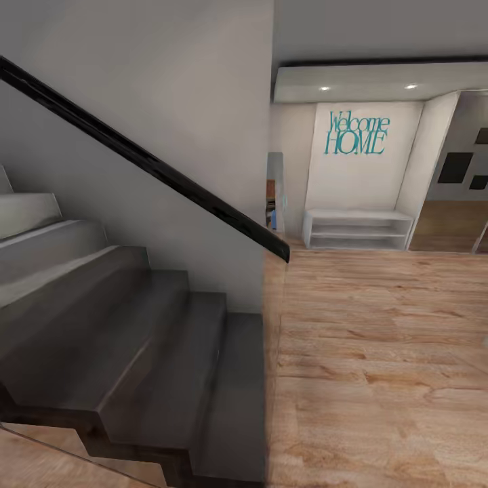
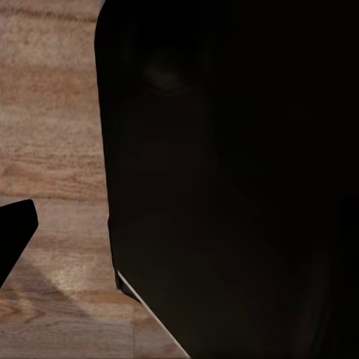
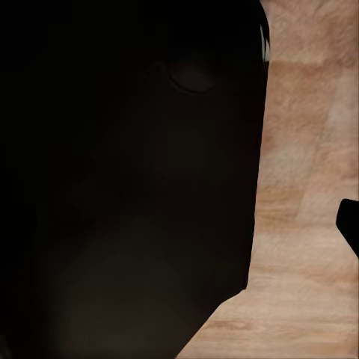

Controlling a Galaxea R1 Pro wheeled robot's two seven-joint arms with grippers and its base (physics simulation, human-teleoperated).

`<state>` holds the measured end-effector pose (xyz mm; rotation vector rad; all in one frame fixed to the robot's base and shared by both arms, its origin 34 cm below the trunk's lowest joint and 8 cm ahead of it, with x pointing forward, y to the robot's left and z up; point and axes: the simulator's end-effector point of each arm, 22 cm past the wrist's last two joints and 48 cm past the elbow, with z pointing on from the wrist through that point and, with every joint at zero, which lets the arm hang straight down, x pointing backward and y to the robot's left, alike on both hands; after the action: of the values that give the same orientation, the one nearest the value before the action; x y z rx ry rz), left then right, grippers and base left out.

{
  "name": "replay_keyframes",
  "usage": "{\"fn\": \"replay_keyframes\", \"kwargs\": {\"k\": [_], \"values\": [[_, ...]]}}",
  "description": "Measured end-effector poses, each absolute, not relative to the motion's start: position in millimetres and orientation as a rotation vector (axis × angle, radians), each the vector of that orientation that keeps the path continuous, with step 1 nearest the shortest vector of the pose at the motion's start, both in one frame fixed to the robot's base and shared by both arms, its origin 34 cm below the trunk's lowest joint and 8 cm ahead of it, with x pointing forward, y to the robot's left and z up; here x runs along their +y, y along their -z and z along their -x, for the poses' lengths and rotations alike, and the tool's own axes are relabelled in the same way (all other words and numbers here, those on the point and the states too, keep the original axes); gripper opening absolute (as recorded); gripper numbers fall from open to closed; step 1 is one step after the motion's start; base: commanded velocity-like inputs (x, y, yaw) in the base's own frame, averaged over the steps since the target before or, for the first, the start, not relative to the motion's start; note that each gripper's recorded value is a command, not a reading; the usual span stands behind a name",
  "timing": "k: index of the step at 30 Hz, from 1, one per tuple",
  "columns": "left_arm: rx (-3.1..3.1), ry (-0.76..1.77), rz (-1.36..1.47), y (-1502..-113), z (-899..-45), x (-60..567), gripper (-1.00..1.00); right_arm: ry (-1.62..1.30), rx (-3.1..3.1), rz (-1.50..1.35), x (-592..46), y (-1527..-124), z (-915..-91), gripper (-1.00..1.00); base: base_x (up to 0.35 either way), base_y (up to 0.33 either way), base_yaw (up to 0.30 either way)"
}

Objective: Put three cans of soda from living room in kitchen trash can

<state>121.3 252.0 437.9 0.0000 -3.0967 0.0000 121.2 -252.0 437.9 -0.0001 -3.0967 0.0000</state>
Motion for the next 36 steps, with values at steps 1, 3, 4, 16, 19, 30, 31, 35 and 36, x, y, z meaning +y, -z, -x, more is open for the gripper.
{"fn": "replay_keyframes", "kwargs": {"k": [1,3,4,16,19,30,31,35,36], "values": [[-3.097,0.0,0.0,-438,-121,252,1.0,0.0,-3.097,0.0,-252,-438,-121,1.0,0.0,0.0,0.0],[-3.101,-0.009,-0.004,-438,-124,250,1.0,0.015,-3.097,-0.005,-249,-438,-123,1.0,0.0,0.0,0.0],[-3.101,-0.009,-0.004,-438,-124,250,1.0,0.015,-3.097,-0.006,-249,-438,-123,1.0,0.0,0.0,0.0],[-3.101,-0.009,-0.004,-438,-124,250,1.0,0.015,-3.097,-0.006,-249,-438,-123,1.0,0.0,0.0,0.0],[-3.101,-0.009,-0.004,-438,-124,250,1.0,0.015,-3.097,-0.006,-249,-438,-123,1.0,0.0,0.0,0.0],[-3.146,0.026,-0.006,-438,-137,271,1.0,-0.015,-3.131,-0.016,-276,-438,-129,1.0,0.0,0.0,0.0],[-3.152,0.027,-0.005,-438,-138,271,1.0,-0.016,-3.137,-0.016,-277,-438,-130,1.0,0.0,0.0,0.0],[-3.264,0.035,0.0,-440,-163,274,1.0,-0.029,-3.249,-0.025,-284,-440,-156,1.0,0.0,0.0,0.0],[-3.273,0.036,0.001,-440,-165,274,1.0,-0.032,-3.261,-0.026,-286,-440,-159,1.0,0.0,0.0,0.0]]}}
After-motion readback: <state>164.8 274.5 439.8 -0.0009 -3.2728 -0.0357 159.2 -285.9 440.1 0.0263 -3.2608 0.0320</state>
